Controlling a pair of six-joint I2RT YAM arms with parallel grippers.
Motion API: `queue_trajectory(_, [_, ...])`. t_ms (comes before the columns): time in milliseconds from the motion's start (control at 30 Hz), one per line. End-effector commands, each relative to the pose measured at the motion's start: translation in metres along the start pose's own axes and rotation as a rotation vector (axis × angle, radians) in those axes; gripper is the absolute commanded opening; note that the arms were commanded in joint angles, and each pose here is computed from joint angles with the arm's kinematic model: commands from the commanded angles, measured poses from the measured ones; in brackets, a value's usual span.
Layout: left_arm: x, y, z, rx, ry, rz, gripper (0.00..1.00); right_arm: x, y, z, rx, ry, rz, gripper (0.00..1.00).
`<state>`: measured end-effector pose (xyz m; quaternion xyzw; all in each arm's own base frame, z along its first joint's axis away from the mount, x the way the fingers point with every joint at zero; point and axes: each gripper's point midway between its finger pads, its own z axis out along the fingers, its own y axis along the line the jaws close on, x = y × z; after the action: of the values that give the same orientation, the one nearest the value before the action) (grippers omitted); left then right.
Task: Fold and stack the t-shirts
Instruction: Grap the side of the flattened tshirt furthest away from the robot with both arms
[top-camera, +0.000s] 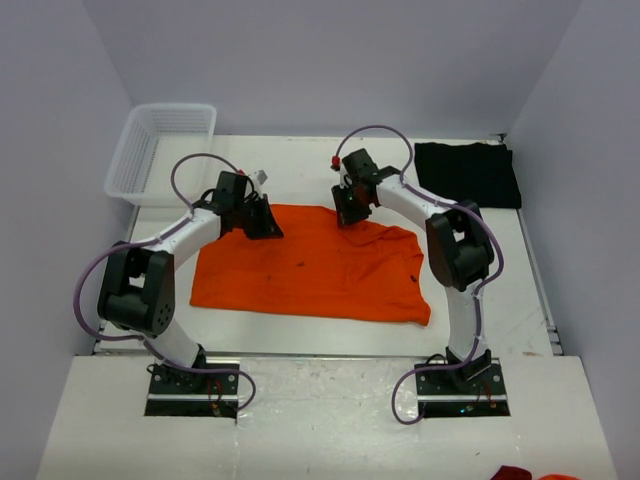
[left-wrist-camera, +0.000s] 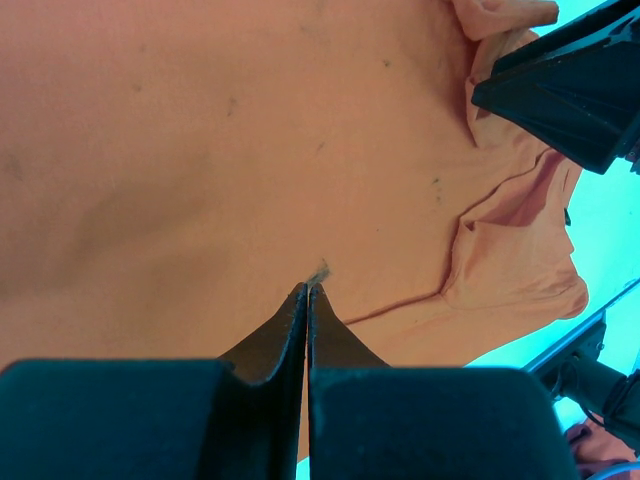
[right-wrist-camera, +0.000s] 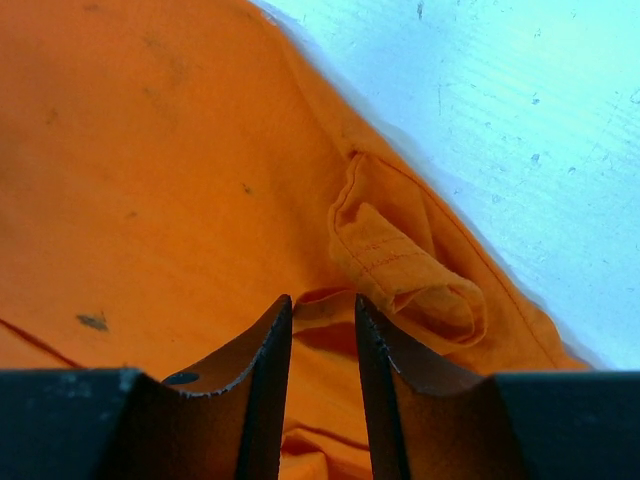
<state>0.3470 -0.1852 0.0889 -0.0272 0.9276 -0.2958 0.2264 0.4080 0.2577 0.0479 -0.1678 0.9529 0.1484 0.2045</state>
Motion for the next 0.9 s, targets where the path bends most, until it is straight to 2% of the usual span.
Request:
queue_trajectory(0, [-0.009,-0.010,-0.010,0.053,-0.040,0.035,0.00,-0.001,0.008,-0.002,-0.013,-0.007,-0.011,0.33])
queue_trajectory(467, [-0.012,-0.011,-0.013,0.072,-0.053,0.035,0.00,0.009,0.007,0.008,-0.012,0.021,-0.008,0.33])
queue_trajectory(867, [-0.013,-0.013,-0.015,0.090,-0.059,0.031,0.00,0.017,-0.001,0.016,0.035,0.054,0.025,0.25])
